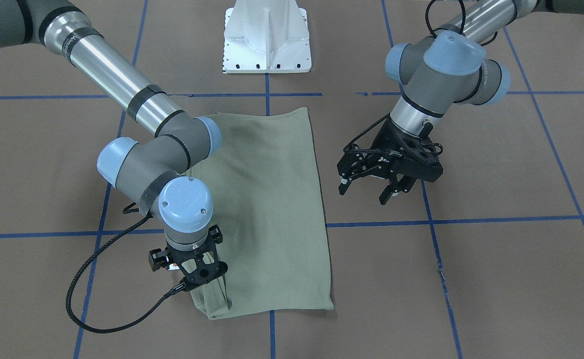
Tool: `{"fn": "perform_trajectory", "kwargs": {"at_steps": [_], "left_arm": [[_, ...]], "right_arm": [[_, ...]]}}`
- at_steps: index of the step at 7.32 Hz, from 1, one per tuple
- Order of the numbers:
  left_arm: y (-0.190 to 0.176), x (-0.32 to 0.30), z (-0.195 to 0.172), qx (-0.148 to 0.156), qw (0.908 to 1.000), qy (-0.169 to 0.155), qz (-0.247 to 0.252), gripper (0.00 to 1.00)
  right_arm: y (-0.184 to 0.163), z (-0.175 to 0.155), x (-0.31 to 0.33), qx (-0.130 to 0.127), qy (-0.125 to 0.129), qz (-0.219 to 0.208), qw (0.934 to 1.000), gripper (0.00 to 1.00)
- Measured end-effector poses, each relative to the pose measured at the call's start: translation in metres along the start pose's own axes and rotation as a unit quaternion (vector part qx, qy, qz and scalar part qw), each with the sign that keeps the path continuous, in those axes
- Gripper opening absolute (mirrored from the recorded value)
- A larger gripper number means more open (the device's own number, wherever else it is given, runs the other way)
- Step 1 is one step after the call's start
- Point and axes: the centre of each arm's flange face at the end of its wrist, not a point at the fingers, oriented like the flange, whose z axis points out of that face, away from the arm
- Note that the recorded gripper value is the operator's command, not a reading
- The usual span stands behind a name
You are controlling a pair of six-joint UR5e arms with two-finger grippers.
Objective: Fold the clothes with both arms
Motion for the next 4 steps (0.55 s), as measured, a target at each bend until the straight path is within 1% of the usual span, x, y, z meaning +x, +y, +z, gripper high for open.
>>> {"fn": "perform_trajectory", "kwargs": {"at_steps": [4], "left_arm": [[0.001, 0.000, 0.000, -0.001, 1.0000, 0.000, -0.001, 1.00]], "right_arm": [[0.005, 0.011, 0.027, -0.003, 0.006, -0.001, 1.0000, 1.00]]}}
